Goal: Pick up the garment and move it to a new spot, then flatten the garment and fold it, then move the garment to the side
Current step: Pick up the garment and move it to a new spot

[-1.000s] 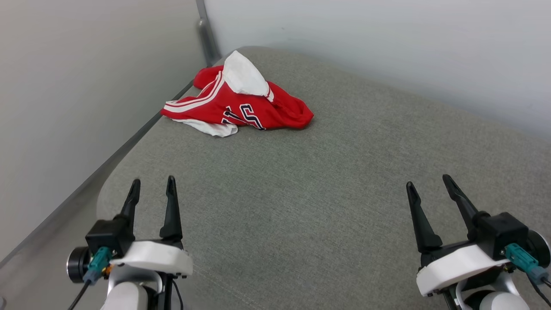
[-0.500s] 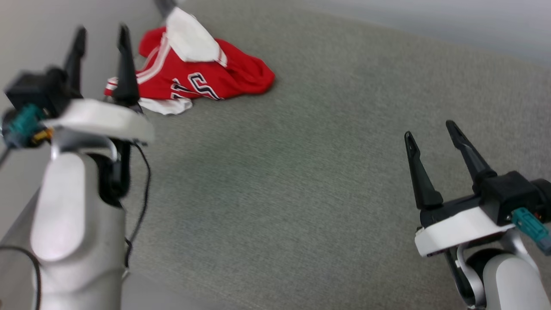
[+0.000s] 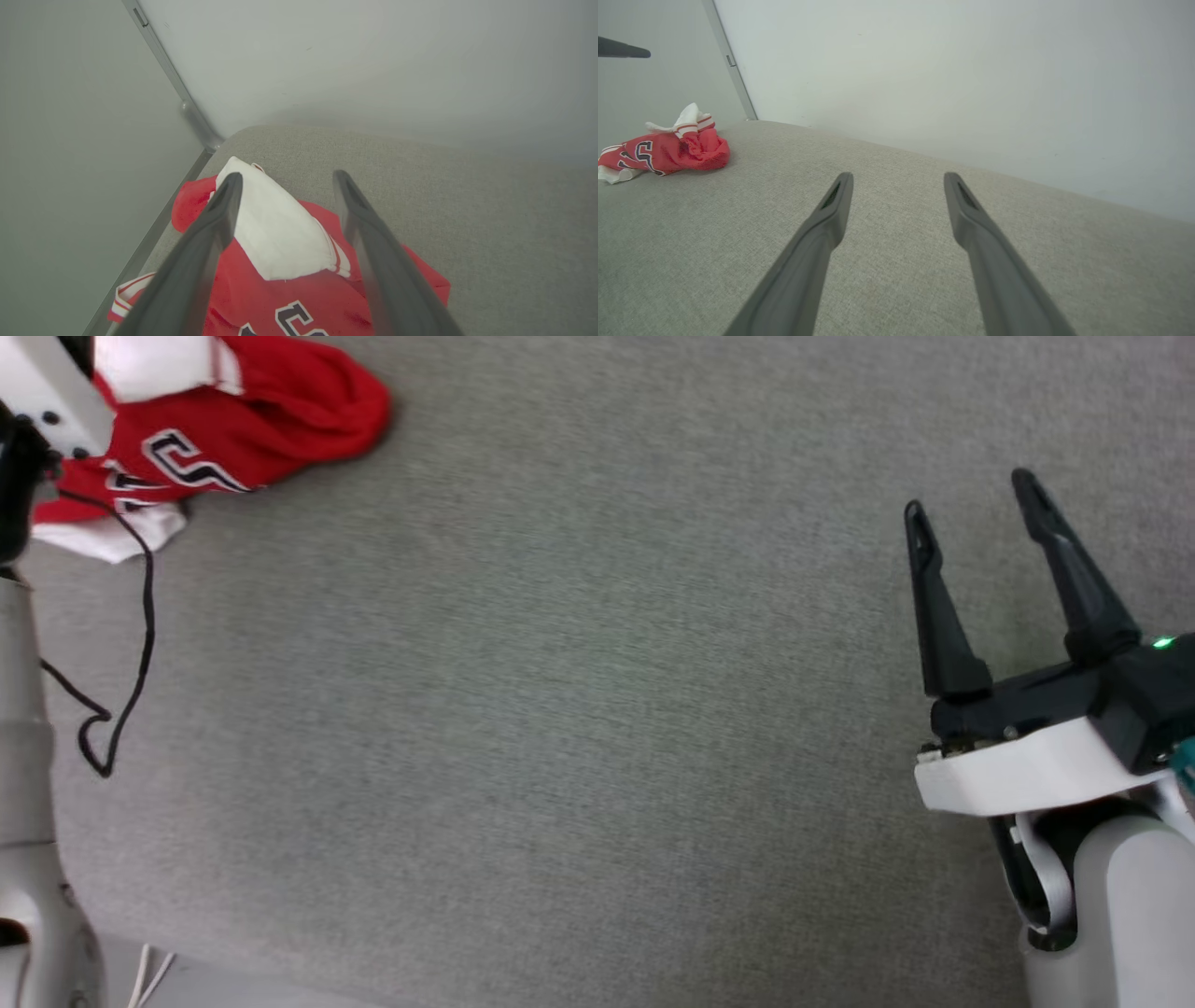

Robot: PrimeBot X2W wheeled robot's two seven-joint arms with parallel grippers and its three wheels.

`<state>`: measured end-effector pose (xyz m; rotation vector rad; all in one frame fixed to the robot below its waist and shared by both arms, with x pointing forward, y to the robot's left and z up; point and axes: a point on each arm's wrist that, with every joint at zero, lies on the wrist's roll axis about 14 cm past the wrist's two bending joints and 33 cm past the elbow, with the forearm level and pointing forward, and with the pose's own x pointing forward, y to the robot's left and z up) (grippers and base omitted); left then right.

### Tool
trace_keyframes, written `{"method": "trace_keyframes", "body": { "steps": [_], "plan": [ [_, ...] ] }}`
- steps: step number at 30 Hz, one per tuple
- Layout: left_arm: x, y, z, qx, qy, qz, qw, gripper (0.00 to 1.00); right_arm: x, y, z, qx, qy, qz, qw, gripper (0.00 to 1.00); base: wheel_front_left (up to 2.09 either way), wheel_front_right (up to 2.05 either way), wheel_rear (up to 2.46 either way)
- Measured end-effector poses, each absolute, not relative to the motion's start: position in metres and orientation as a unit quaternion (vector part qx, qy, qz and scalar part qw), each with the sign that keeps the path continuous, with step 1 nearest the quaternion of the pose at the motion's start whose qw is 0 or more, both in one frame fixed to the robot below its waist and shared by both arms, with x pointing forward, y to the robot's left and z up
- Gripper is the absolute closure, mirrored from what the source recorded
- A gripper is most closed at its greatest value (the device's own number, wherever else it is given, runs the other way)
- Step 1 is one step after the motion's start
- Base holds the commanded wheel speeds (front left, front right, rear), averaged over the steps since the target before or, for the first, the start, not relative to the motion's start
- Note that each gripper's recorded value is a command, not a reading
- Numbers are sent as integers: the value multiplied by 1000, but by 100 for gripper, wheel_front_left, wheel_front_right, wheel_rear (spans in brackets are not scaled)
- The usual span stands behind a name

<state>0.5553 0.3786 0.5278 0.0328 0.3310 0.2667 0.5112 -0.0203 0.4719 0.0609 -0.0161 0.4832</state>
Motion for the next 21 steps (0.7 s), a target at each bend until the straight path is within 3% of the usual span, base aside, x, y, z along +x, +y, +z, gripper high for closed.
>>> {"method": "trace_keyframes", "body": {
  "steps": [9,16,17,18,21],
  "plan": [
    [540,389,389,-50,422,151,893,0,526,-49,447,22,0,205,979,0,0,0,0],
    [534,388,355,-86,482,159,857,0,526,-67,431,13,17,184,983,0,0,0,0],
    [534,388,355,-89,486,158,855,55,526,-69,431,12,17,182,983,0,0,0,0],
    [534,388,355,-88,486,156,856,99,526,-70,432,12,16,180,983,0,0,0,0],
    [534,388,358,-83,477,155,861,100,526,-75,436,11,13,174,985,0,0,0,0]
  ]
}}
